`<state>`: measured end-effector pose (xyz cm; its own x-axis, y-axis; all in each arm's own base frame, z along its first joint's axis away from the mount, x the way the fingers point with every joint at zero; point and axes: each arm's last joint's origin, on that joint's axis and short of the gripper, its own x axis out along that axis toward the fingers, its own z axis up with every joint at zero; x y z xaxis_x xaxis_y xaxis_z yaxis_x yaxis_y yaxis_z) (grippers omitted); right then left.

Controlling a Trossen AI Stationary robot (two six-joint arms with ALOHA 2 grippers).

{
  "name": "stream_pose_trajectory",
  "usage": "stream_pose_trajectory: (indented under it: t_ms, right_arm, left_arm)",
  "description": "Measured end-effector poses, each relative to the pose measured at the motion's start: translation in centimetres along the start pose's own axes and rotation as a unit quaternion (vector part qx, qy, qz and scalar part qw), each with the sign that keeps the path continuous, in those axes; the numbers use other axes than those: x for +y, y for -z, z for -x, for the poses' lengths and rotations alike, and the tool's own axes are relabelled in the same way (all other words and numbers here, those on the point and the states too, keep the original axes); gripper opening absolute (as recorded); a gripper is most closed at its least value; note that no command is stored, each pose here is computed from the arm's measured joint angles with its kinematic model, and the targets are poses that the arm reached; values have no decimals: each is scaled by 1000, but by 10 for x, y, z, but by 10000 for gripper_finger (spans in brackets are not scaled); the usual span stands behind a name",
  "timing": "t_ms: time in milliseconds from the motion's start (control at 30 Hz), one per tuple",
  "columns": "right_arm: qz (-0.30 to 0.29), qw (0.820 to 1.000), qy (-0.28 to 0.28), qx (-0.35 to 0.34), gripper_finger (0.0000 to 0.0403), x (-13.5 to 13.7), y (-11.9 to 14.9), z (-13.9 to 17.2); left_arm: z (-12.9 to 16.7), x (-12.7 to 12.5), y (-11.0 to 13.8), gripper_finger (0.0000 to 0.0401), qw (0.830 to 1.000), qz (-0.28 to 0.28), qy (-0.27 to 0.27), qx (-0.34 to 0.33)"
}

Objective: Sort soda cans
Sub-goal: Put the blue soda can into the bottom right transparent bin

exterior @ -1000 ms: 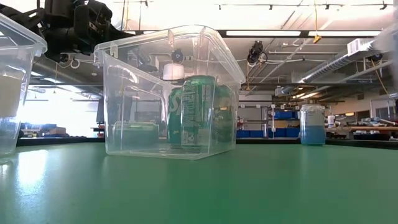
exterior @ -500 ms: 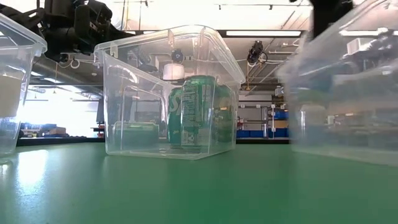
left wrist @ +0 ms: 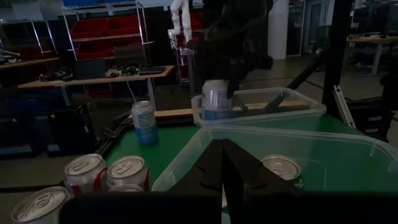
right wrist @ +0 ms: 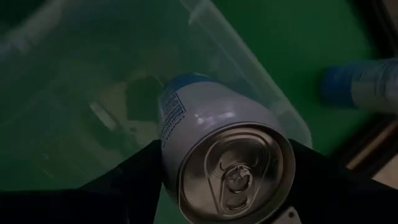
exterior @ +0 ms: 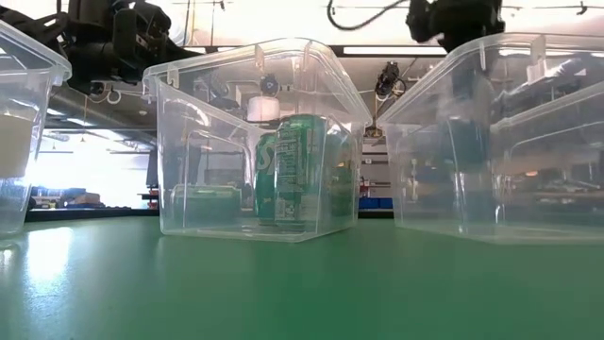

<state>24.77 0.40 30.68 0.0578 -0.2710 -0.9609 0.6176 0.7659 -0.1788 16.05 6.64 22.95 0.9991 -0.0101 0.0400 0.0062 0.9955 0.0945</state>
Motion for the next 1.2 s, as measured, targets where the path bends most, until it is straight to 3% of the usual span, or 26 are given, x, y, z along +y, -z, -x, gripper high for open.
stream_pose_trajectory:
  t_ms: [400, 667, 967, 1200]
  right_arm:
    - [11, 997, 40, 58, 275, -1, 17, -50]
    - [5, 998, 22, 61, 275, -2, 17, -68]
    - [-10, 997, 22, 69, 348, -8, 13, -71]
    - [-8, 998, 27, 61, 347, -12, 5, -47]
  left_arm:
    - [0, 0, 1, 6, 1000, 2, 0, 3]
    - [0, 0, 1, 6, 1000, 5, 0, 4]
    - [0, 0, 1, 6, 1000, 6, 0, 6]
    - [0, 0, 1, 6, 1000, 7, 0, 6]
